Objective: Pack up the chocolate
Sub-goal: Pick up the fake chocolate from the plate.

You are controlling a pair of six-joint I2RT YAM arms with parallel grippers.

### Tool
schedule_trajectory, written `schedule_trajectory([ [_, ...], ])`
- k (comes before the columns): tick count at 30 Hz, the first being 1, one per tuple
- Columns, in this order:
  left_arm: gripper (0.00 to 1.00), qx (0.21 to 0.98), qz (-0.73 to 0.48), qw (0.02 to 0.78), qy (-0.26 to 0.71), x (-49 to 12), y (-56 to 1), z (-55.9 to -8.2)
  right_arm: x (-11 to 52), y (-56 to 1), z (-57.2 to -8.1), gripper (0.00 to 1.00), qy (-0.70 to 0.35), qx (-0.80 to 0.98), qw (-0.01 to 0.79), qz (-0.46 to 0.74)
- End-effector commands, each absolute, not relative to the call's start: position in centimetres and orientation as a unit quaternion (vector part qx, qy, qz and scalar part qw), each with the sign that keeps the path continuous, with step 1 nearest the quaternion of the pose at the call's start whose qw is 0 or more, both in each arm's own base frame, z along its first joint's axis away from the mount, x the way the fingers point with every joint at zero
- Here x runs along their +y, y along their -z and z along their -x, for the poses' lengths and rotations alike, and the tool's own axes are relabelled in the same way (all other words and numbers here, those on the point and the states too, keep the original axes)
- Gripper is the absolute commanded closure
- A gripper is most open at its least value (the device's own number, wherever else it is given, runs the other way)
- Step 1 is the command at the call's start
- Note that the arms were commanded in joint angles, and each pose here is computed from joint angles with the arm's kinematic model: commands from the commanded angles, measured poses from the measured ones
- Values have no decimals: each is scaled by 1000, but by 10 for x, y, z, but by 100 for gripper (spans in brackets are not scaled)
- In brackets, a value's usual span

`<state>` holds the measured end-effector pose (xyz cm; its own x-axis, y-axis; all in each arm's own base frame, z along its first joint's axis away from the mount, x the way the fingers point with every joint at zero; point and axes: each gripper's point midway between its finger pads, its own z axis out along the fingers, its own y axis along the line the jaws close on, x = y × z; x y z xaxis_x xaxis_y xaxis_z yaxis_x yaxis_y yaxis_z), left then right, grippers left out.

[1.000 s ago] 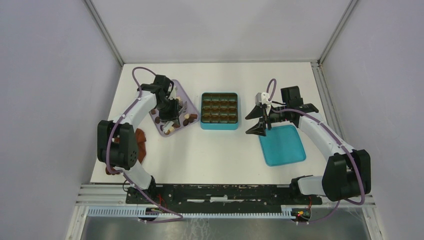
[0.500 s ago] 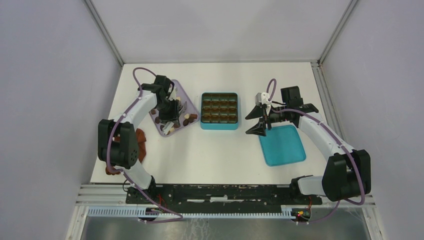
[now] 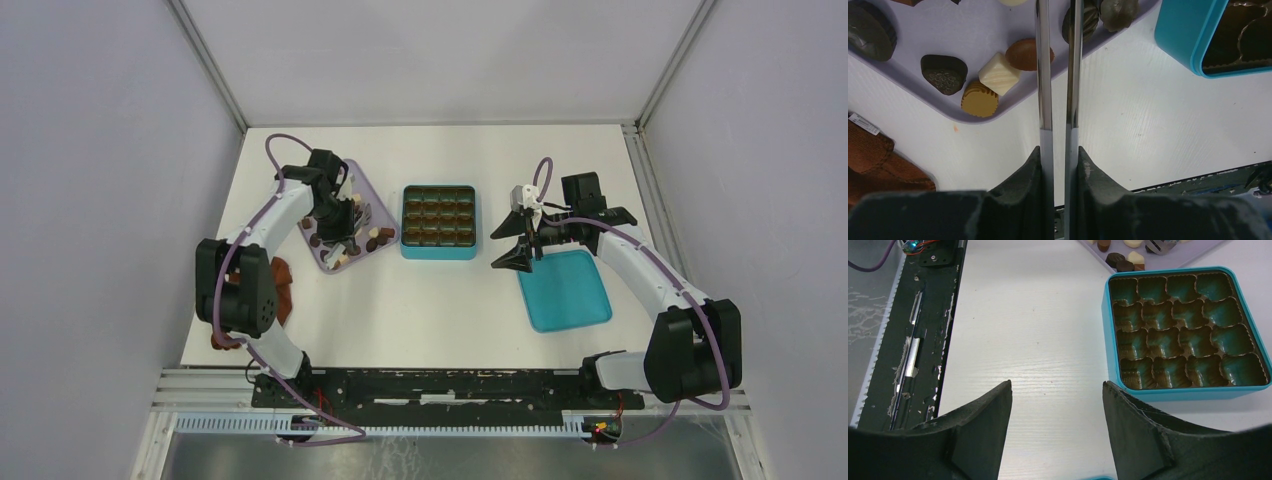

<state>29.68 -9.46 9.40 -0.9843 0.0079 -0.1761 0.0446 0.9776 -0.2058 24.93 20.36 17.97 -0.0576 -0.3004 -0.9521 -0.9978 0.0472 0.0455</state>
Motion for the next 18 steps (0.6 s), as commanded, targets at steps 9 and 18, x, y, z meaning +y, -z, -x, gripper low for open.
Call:
schedule_trajectory([
  [9, 98, 979, -27, 159, 124, -99, -139, -315, 207, -199, -249, 28, -417, 566, 436, 562],
  [18, 98, 951, -25, 220, 215, -124, -174, -316, 207, -200, -249, 28, -417, 565, 437, 562],
])
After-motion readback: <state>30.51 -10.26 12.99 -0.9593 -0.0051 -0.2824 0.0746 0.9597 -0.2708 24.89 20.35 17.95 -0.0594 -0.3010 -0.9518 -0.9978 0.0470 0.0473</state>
